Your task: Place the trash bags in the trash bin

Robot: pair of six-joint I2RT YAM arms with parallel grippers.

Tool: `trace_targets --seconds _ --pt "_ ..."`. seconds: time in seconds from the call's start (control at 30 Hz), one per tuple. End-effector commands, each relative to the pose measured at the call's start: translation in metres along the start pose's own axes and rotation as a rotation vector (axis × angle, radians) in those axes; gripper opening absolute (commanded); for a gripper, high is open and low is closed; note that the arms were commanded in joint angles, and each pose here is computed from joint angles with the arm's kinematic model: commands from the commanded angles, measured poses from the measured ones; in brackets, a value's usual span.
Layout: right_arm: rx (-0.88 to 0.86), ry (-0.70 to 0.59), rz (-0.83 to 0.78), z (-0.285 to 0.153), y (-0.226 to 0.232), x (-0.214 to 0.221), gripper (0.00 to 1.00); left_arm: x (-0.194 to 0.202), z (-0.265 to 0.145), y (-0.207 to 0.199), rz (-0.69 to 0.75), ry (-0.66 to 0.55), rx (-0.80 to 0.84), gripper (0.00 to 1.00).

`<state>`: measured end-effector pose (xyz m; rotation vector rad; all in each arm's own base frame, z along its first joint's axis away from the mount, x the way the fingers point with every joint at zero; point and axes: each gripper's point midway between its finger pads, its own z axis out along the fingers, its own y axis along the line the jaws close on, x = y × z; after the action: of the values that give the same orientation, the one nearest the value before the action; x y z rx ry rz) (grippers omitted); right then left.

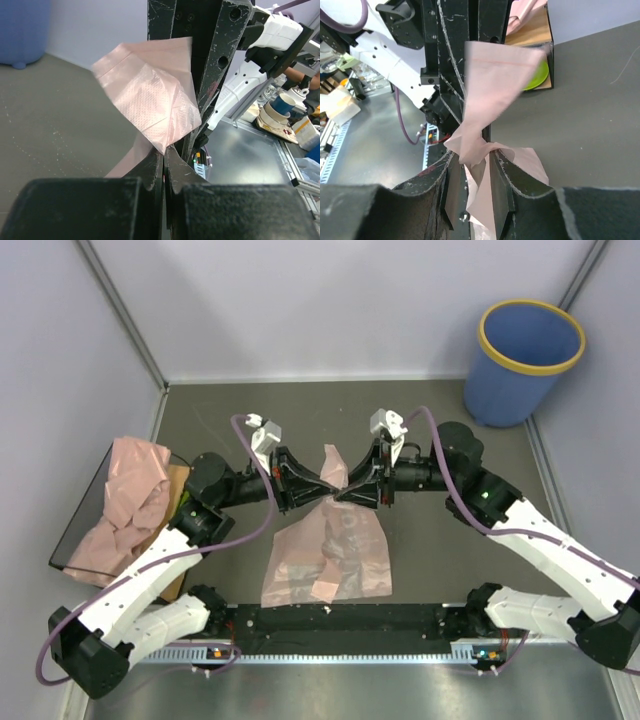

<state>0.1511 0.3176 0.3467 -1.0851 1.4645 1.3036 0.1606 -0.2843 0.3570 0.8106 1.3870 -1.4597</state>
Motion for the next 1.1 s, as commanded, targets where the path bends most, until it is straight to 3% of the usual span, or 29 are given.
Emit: trace_targets --seconds 0.0,0.17,0.2,0.23,0.33,0.4,0.5,0.8,0.93,1.07 --pt "-0.086 -0.095 -0.032 0.004 0.024 -0.041 0.28 -0.012 0.002 0.000 0.005 -0.038 -0.018 0.00" --pt "-0.108 -0.075 0.007 0.006 0.027 -0.033 0.21 -0.021 0.001 0.009 -0.010 -0.069 -0.065 0.00" --pt "-0.105 -0.073 0.012 0.007 0.026 -0.032 0.07 -0.021 0.001 0.008 0.002 -0.068 -0.057 0.00" --pt "-0.099 -0.074 0.012 0.007 0.025 -0.032 0.00 -0.023 0.000 0.006 0.006 -0.071 -0.051 0.00" --pt "-0.062 -0.071 0.003 0.004 0.021 -0.033 0.00 -0.026 -0.007 0.003 0.009 -0.078 -0.059 0.36" --pt "-0.043 -0.076 0.001 0.000 0.019 -0.035 0.00 -0.028 -0.019 0.006 0.029 -0.084 -0.078 0.53" --pt "-0.066 -0.077 -0.011 -0.006 0.027 -0.036 0.00 -0.022 -0.036 0.008 0.097 -0.063 -0.090 0.65" --pt "-0.091 -0.074 -0.013 -0.010 0.035 -0.036 0.00 0.006 -0.048 -0.001 0.210 0.029 -0.018 0.73" --pt "-0.114 -0.105 -0.013 -0.010 0.039 -0.046 0.00 0.019 -0.037 0.001 0.202 0.058 0.035 0.82" --pt "-0.134 -0.106 0.028 -0.008 0.043 -0.047 0.00 0.024 -0.023 0.006 0.275 0.056 0.039 0.82"
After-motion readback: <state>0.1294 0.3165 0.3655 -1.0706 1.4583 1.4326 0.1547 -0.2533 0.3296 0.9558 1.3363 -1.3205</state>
